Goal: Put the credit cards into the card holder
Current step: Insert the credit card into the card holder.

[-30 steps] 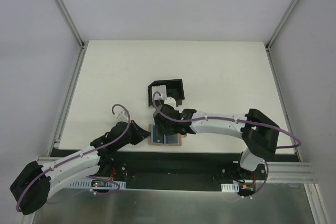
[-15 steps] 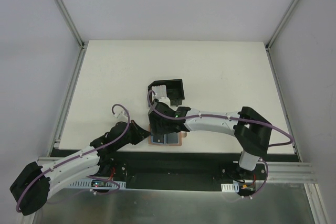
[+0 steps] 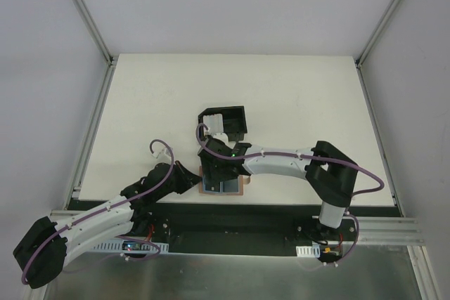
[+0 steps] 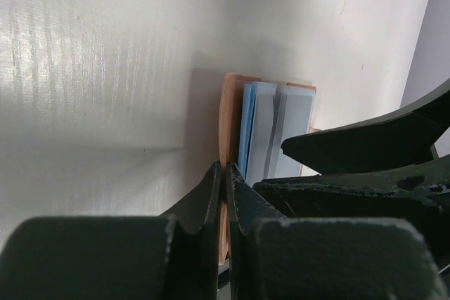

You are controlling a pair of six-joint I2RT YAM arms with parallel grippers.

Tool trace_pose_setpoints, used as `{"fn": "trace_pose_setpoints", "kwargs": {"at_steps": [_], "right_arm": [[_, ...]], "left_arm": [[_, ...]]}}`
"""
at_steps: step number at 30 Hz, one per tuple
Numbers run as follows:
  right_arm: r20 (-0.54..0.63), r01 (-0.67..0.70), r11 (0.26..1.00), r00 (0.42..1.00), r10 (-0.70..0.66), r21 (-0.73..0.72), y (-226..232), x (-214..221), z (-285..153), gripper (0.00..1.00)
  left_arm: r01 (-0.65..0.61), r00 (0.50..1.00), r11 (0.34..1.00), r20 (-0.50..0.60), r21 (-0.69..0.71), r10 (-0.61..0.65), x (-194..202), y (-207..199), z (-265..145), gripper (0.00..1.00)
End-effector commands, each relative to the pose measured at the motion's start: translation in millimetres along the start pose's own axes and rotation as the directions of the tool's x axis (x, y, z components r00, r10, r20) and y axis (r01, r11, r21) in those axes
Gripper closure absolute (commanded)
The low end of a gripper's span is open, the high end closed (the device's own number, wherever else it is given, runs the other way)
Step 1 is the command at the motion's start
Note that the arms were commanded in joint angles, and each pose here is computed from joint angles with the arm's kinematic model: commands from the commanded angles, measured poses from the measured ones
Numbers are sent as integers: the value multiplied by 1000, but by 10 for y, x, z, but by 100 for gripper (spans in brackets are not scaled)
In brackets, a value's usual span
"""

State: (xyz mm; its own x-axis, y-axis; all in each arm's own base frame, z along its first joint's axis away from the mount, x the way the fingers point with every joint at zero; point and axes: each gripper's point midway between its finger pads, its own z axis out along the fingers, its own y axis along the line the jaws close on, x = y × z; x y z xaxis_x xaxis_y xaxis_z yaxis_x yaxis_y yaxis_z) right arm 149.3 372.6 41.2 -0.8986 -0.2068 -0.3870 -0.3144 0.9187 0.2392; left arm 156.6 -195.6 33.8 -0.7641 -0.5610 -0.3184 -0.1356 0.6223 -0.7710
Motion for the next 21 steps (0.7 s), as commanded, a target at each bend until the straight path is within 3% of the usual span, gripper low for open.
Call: {"fn": "trace_pose_setpoints", "kwargs": {"at_steps": [1, 21], "right_arm": [[17, -13, 1000, 1000, 14, -17, 87, -113, -86, 35], [11, -15, 1000, 1000, 15, -25, 117, -132, -23, 32]], "left_arm": [[21, 1000, 1000, -7, -12, -21, 15, 41, -1, 100], [10, 1000, 1000, -9, 2, -10, 12, 4, 5, 100]]}}
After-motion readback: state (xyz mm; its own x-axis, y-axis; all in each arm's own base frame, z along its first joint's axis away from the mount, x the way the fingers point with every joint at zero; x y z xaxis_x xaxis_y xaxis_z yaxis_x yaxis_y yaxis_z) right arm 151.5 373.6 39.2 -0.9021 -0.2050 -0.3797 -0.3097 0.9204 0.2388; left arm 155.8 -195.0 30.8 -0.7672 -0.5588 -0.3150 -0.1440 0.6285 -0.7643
